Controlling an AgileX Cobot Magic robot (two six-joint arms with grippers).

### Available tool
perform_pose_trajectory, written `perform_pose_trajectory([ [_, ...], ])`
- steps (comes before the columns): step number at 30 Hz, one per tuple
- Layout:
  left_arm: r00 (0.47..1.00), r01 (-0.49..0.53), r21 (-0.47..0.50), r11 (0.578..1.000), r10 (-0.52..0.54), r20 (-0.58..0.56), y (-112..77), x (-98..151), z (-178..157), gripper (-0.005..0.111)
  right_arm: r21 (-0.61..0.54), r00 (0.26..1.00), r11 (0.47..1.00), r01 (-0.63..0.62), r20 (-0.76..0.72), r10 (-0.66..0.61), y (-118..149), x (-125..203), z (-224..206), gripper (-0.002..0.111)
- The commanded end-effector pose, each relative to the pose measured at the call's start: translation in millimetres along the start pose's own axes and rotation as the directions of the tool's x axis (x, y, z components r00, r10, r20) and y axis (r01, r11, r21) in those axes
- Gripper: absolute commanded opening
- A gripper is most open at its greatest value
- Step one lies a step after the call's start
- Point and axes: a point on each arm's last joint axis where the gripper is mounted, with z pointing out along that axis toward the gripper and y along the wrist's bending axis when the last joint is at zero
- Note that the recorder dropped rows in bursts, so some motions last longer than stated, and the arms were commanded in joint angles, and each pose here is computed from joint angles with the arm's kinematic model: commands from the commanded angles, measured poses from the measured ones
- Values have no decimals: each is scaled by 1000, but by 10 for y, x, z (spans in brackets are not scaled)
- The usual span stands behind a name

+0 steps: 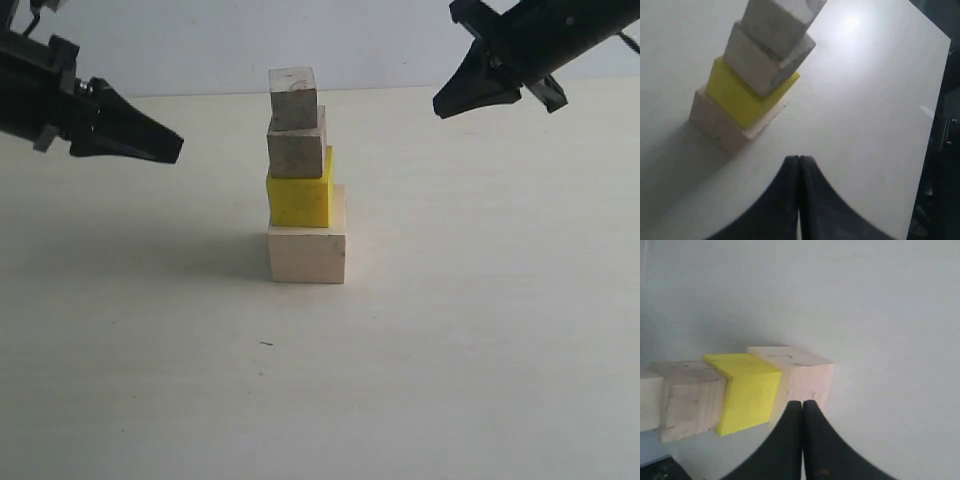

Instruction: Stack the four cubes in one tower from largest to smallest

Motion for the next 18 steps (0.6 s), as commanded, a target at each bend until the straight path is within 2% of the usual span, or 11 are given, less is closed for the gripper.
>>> perform_pose_trajectory([
  [1,997,71,-19,997,-71,-3,32,197,90,0,-44,993,994,-97,-71,94,-238,-15,310,0],
  [7,995,98,-12,995,-98,-25,36,361,156,0,-104,969,973,-207,-156,190,-471,12,692,0],
  [11,994,106,10,994,-106,9,20,343,163,0,-100,965,976,-193,-197,170,-378,62,912,0],
  [18,994,106,17,994,-106,19,14,334,163,0,-63,972,981,-185,-160,173,-232,62,1104,0],
])
